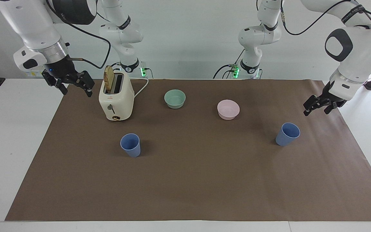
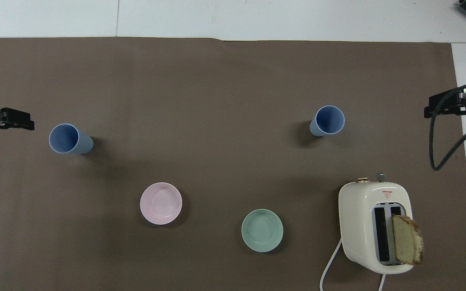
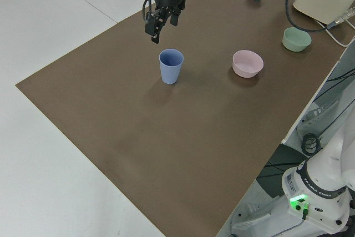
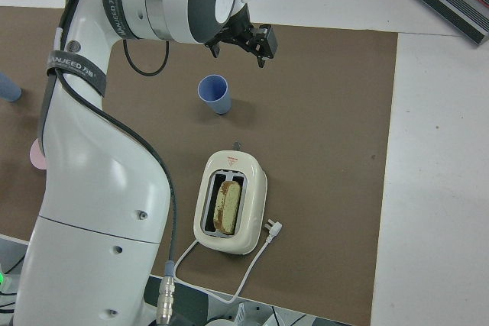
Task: Stack blue cups with both arms
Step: 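Reach the left gripper to the blue cup nearest it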
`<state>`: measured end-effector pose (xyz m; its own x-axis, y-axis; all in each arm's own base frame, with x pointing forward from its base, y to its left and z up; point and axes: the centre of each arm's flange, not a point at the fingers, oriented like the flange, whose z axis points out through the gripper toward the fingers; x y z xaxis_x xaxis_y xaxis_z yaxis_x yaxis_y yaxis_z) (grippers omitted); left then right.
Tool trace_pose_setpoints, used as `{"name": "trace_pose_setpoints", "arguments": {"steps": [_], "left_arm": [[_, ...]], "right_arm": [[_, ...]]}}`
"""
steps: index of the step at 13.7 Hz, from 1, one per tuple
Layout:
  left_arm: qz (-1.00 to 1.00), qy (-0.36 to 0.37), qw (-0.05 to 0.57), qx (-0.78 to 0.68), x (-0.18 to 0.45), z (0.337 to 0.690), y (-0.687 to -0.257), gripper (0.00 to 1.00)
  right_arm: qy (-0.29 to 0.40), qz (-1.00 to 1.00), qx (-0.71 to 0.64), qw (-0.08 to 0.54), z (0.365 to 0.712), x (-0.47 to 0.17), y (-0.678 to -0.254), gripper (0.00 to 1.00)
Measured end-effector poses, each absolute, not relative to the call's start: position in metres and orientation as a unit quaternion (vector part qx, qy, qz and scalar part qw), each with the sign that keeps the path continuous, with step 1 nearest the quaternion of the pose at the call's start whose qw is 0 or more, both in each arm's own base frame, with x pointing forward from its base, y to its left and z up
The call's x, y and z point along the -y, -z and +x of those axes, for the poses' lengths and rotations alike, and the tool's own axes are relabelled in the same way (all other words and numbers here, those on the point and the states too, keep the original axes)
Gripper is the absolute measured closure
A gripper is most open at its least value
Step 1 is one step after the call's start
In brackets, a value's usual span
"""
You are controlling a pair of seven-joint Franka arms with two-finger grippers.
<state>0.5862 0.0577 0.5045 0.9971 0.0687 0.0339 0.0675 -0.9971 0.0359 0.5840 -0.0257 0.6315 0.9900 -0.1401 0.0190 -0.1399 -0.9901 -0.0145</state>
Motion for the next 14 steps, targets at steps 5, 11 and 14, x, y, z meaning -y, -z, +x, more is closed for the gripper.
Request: {"name": "trace_pose_setpoints", "arguments": {"steps": [5,11,14], "left_arm": [[0.999,-0.012,0.018,-0.043,-0.067,0.594,-0.434,0.00],[0.999,-0.009,0.020,-0.044,-0.062,0.603,-0.402,0.00],[0.999,-0.007,0.020,-0.045,-0.061,0.602,-0.392,0.00]], "right_arm": [[0.010,-0.997,-0.070,0.007,0.584,0.026,-0.632,0.00],[0.010,-0.997,-0.070,0.007,0.584,0.026,-0.632,0.00],[0.010,-0.997,-0.070,0.007,0.584,0.026,-0.632,0.00]]}}
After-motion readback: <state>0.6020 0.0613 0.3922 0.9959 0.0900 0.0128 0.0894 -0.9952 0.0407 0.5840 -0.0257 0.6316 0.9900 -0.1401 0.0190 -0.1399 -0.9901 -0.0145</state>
